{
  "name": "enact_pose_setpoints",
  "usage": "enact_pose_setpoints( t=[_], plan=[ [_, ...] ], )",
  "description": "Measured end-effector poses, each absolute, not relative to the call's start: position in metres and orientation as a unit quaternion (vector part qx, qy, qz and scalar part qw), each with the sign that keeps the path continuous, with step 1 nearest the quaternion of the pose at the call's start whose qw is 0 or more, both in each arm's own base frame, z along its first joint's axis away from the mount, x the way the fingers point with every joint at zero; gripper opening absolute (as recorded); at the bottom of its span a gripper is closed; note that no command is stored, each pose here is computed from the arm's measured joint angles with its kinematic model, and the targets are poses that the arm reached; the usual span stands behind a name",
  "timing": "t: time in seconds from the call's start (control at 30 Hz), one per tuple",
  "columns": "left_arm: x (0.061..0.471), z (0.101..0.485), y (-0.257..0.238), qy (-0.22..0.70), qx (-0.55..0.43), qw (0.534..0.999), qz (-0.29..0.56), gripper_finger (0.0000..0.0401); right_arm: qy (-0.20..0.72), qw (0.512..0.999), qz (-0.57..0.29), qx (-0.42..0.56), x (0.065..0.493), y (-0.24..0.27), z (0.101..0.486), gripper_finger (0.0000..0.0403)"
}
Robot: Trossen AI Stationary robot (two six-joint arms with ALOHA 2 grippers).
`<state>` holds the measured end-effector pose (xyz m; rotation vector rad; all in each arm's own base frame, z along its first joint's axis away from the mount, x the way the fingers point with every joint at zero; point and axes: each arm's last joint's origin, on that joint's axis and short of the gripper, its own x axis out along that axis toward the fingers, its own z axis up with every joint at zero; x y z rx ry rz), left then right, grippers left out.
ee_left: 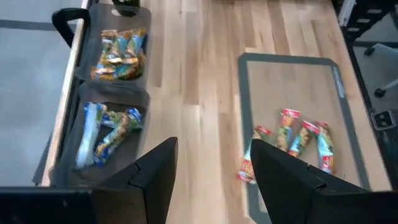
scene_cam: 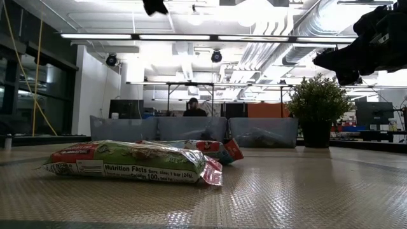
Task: Pick and place Granola Bars by type
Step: Put the red granola bar into the left black bin
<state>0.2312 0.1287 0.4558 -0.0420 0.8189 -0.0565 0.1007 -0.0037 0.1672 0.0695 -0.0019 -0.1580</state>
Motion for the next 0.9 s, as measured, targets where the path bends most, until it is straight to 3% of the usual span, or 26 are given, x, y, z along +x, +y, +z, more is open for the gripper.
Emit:
enact_pose_setpoints(
  t=[0.47, 0.63, 0.9],
  plan=[
    [0.236, 0.461, 0.037, 0.458, 0.098, 0.884, 0.003, 0.02, -0.001, 0.996, -0.079, 0.035, 0.101, -0.004, 0.167, 0.0],
    [0.249, 0.431, 0.017, 0.493, 0.086, 0.866, -0.024, 0.02, -0.001, 0.996, -0.079, 0.035, 0.101, -0.004, 0.167, 0.0],
    [0.275, 0.345, -0.003, 0.536, 0.073, 0.836, -0.092, 0.02, -0.001, 0.996, -0.079, 0.035, 0.101, -0.004, 0.167, 0.0]
  ],
)
